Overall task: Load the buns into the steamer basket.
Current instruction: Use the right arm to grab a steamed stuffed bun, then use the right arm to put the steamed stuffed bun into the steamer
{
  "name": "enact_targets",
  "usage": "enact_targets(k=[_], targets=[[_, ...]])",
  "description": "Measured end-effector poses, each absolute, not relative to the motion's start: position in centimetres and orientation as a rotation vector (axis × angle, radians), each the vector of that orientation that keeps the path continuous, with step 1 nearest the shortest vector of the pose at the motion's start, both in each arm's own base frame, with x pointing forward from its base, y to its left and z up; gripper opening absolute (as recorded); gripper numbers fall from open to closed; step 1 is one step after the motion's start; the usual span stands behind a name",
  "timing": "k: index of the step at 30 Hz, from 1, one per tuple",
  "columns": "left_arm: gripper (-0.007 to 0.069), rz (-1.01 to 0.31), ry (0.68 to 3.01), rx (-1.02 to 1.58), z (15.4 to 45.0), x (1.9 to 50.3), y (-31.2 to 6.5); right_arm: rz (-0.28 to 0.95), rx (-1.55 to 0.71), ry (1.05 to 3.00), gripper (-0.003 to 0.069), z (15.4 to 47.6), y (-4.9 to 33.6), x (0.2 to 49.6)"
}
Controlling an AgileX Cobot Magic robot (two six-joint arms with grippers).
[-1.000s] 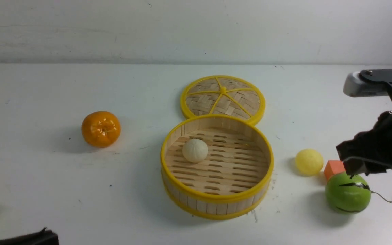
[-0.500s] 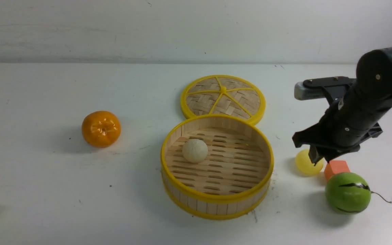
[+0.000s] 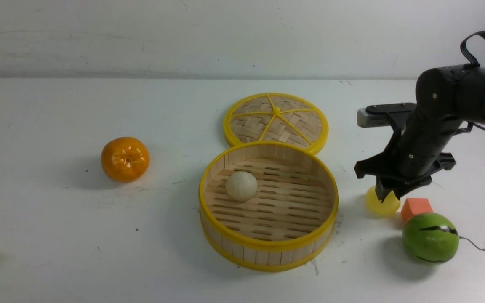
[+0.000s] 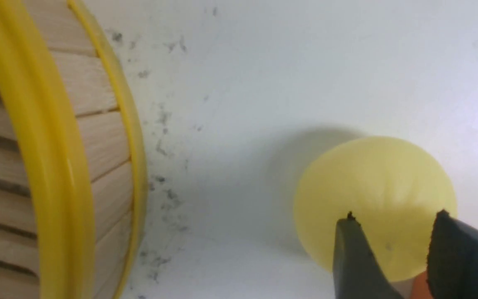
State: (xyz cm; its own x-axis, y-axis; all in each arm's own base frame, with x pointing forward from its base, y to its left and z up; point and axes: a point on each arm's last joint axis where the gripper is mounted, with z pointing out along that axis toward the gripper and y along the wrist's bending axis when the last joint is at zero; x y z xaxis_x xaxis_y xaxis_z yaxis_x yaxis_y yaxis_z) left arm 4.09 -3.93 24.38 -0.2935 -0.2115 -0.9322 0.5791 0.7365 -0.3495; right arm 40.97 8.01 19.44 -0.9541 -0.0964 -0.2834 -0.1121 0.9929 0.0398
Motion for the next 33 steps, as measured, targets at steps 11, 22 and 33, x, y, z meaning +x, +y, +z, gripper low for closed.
enact_targets(k=[11,22,33], targets=[[-0.0013,-0.795,1.703,0.295,24.38,4.09,-3.93,0.098,-0.124,2.836,0.0257,18.56,7.82,41.71],[-0.0013,-0.795,1.703,0.295,24.38,4.09,-3.93,0.099,-0.138,2.831,0.0165,18.57,7.83,41.75],[-0.0013,-0.798,1.703,0.293,24.39,4.08,-3.93,0.051,-0.184,2.827,0.0001,18.68,7.57,41.74]])
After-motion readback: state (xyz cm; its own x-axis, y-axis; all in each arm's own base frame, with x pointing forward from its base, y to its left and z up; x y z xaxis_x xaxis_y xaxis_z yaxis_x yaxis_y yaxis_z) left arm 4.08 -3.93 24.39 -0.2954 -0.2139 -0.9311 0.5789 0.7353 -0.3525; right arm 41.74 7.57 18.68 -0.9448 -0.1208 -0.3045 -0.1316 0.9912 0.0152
